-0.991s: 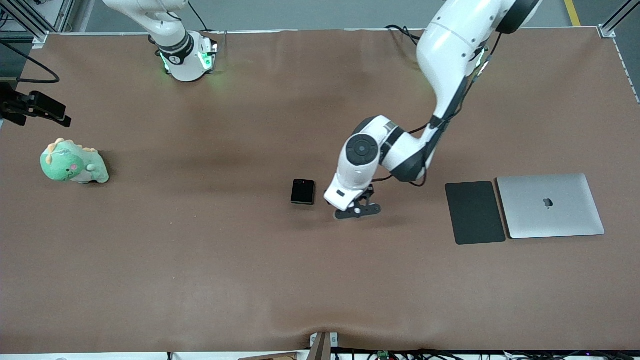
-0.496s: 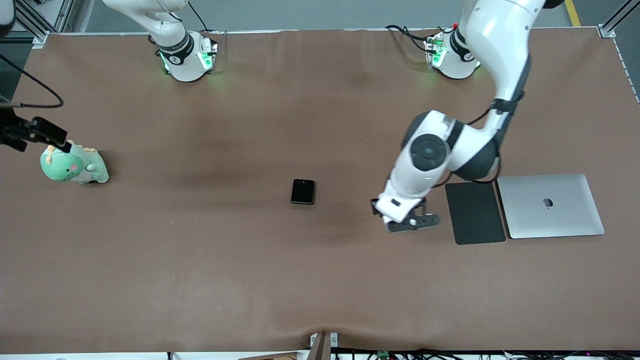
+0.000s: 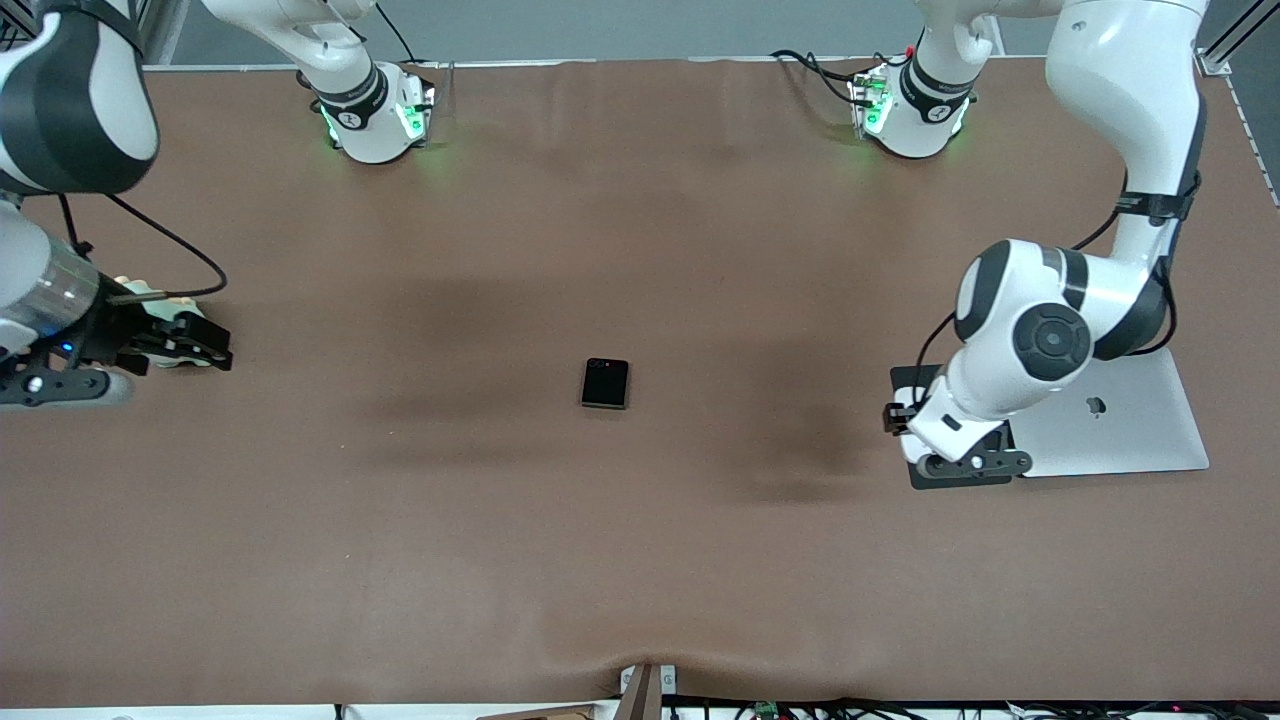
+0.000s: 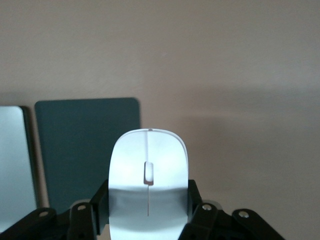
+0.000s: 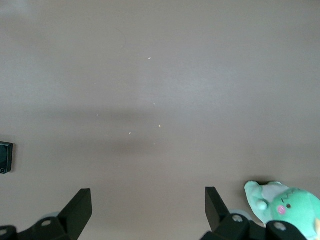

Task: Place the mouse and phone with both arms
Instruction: 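Hold the mouse over the pad while the right gripper reaches the phone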

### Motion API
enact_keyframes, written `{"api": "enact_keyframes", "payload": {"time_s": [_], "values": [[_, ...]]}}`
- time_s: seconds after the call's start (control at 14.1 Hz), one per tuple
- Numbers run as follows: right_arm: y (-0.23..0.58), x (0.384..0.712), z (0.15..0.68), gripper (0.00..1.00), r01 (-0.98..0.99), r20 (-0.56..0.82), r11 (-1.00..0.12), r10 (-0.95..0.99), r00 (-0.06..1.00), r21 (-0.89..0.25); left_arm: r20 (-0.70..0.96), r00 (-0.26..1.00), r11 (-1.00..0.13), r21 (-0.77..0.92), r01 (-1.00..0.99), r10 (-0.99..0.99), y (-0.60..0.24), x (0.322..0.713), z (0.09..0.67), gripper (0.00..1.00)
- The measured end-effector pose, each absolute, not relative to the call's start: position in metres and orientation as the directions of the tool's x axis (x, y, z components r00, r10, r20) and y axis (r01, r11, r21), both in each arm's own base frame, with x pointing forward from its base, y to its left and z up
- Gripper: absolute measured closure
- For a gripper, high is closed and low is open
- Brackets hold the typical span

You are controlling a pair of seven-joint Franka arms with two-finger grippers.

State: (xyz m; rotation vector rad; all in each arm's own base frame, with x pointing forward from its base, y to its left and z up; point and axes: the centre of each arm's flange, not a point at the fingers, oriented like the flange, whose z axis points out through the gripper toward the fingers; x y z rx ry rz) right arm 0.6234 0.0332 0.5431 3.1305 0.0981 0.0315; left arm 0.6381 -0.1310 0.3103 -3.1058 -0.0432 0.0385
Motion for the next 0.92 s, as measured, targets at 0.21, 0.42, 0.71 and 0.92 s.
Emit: {"api": "enact_keyframes", "payload": {"time_s": [0.21,0.42,0.71,0.92], "values": [[0.034,0.626,0.539,0.0,0.064,0.024,-0.998,0.064,0.998,0.01,-0.041,0.999,-0.999,-0.035,0.026,0.028,-0.098,0.634,0.291,0.38],[0.041,0.637,0.534,0.0,0.074,0.074,-0.997,0.075,0.994,0.011,-0.005,1.0,-1.0,-0.019,0.013,0.013,-0.077,0.627,0.268,0.38],[0.068,0.648,0.507,0.0,0.113,0.073,-0.994,0.114,0.991,0.009,0.011,1.0,-1.0,-0.005,-0.009,-0.01,-0.057,0.622,0.234,0.38],[0.112,0.652,0.474,0.0,0.177,0.031,-0.984,0.178,0.984,0.004,0.016,1.0,-1.0,0.001,-0.025,-0.025,-0.04,0.624,0.22,0.38]]}}
